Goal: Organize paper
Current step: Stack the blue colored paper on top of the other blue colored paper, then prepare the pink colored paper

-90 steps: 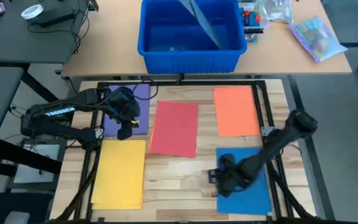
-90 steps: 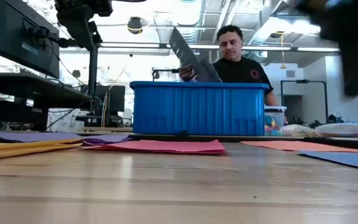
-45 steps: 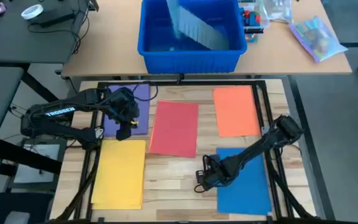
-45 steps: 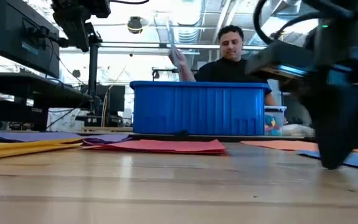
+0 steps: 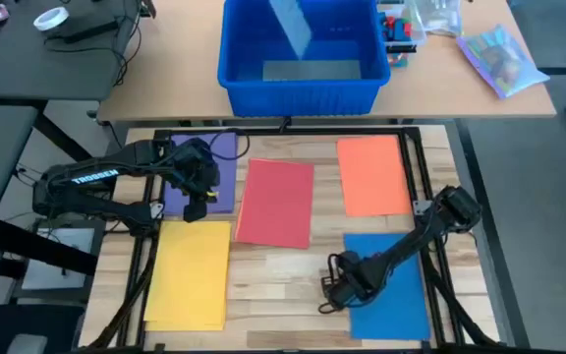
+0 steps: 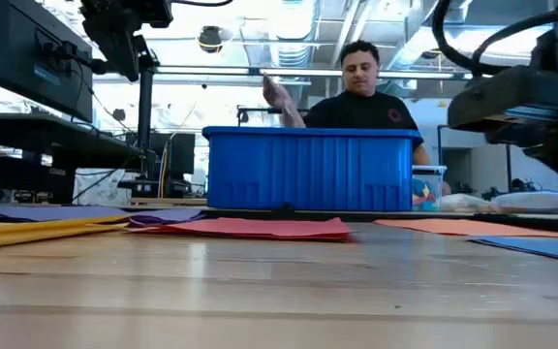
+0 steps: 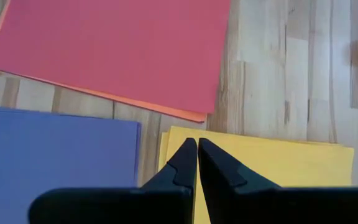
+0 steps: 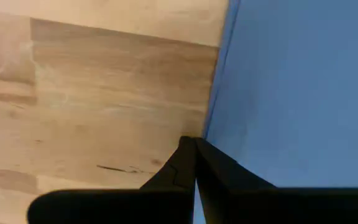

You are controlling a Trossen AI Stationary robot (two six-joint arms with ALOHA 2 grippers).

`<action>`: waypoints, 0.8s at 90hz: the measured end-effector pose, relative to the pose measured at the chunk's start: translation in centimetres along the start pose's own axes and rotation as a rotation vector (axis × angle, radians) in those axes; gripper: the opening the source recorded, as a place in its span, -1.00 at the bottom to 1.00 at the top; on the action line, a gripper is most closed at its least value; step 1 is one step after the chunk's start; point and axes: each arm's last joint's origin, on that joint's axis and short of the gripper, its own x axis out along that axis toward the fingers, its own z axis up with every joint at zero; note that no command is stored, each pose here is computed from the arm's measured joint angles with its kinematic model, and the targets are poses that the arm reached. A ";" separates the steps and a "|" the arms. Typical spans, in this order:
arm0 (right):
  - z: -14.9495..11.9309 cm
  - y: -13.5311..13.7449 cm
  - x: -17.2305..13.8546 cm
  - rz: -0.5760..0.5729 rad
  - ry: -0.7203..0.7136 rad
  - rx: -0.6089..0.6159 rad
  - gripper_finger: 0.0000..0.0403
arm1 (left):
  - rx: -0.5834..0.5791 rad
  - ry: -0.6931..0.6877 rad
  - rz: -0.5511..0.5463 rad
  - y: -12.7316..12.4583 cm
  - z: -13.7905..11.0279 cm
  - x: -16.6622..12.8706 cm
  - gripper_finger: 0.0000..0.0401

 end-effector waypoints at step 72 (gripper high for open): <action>8.5 4.6 -5.9 0.041 -0.202 -0.104 -0.90 | -0.087 -0.034 0.007 0.9 1.7 1.8 -1.00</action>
